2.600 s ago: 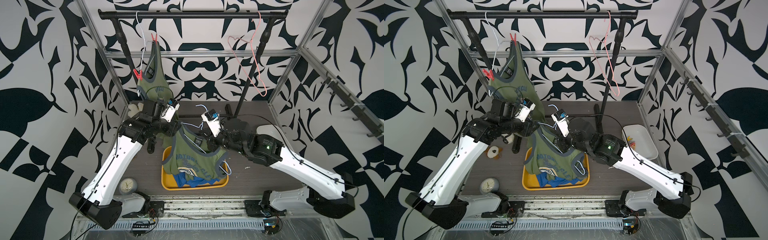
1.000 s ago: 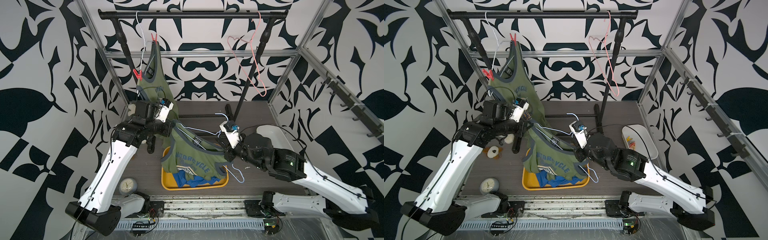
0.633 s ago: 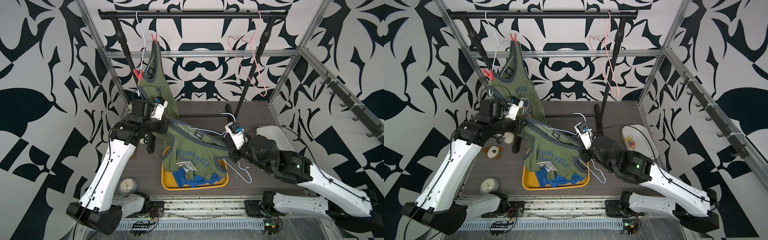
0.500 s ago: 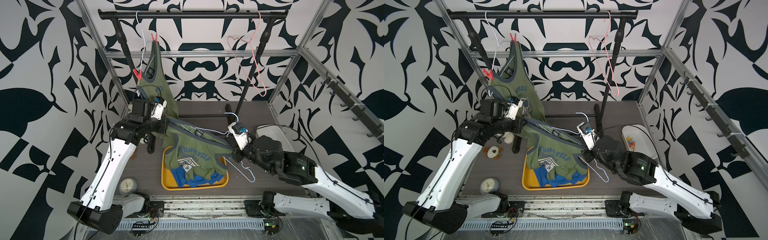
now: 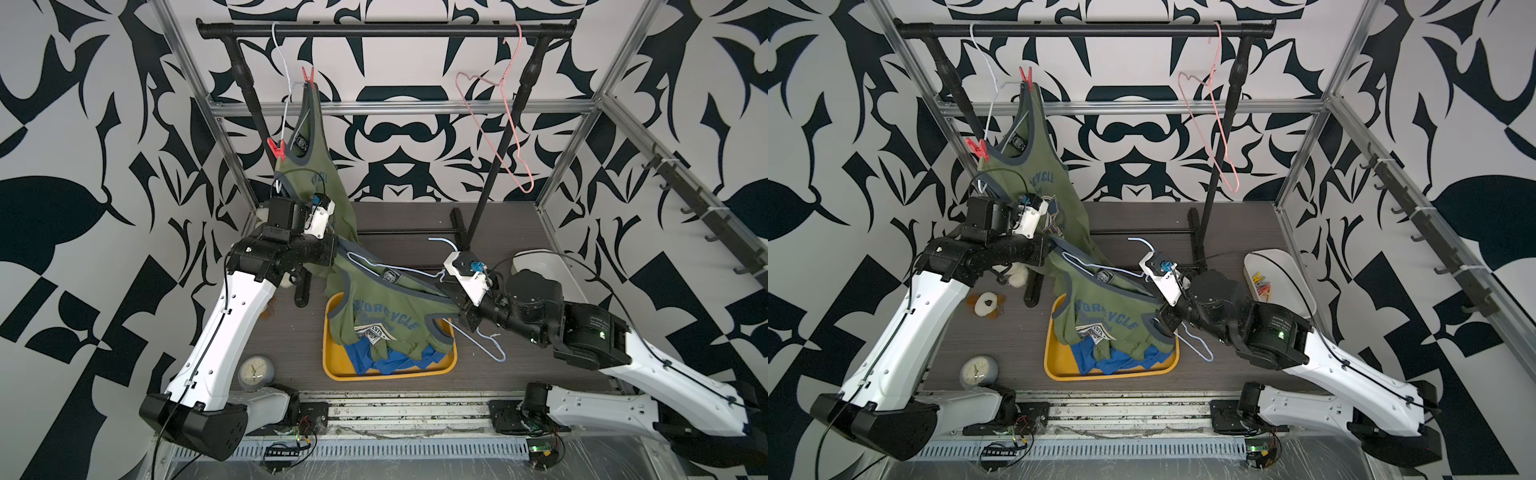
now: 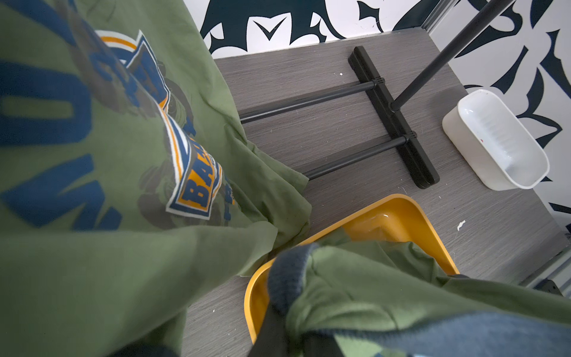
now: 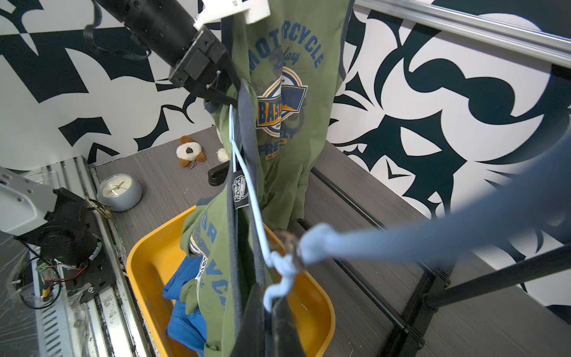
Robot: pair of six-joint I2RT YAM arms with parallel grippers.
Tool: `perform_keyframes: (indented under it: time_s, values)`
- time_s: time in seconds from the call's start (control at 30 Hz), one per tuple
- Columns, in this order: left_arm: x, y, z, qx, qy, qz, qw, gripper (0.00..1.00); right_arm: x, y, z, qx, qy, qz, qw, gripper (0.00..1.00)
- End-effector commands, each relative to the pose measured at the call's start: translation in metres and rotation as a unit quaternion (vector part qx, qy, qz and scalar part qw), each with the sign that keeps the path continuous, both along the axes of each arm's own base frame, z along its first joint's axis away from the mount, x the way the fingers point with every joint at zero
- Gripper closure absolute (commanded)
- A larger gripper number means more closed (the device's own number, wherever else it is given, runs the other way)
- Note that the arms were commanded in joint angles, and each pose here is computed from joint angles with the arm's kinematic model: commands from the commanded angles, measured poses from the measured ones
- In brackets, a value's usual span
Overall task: Remove the clothespins securing tank tops to the hanger
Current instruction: Remove the tank top from the hanger.
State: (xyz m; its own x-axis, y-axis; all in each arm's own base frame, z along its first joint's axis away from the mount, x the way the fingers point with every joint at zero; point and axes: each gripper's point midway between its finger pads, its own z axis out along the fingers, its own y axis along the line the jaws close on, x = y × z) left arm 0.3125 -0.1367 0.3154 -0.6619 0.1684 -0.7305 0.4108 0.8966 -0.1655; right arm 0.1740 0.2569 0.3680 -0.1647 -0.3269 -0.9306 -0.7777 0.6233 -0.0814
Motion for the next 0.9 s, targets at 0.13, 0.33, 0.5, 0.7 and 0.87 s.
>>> perform_keyframes:
  time_s: [0.13, 0.33, 0.5, 0.7, 0.87]
  values:
    - [-0.009, 0.002, -0.007, -0.001, -0.003, -0.013, 1.0, 1.0, 0.0, 0.009, 0.043, 0.063, -0.043, 0.018, 0.997, 1.0]
    - [-0.027, 0.008, -0.021, 0.021, 0.005, -0.03, 0.999, 1.0, 0.017, 0.005, 0.048, 0.069, -0.06, -0.03, 0.995, 1.0]
    - [-0.045, -0.002, -0.043, 0.009, 0.049, -0.071, 0.996, 1.0, 0.024, 0.005, 0.054, 0.099, -0.07, -0.053, 0.991, 1.0]
    - [-0.056, -0.003, -0.048, 0.01, 0.055, -0.09, 0.994, 1.0, 0.037, 0.019, 0.047, 0.115, -0.07, -0.07, 0.988, 1.0]
    - [-0.066, 0.0, -0.044, 0.019, 0.04, -0.1, 0.994, 1.0, 0.056, 0.04, 0.036, 0.122, -0.067, -0.092, 0.986, 1.0]
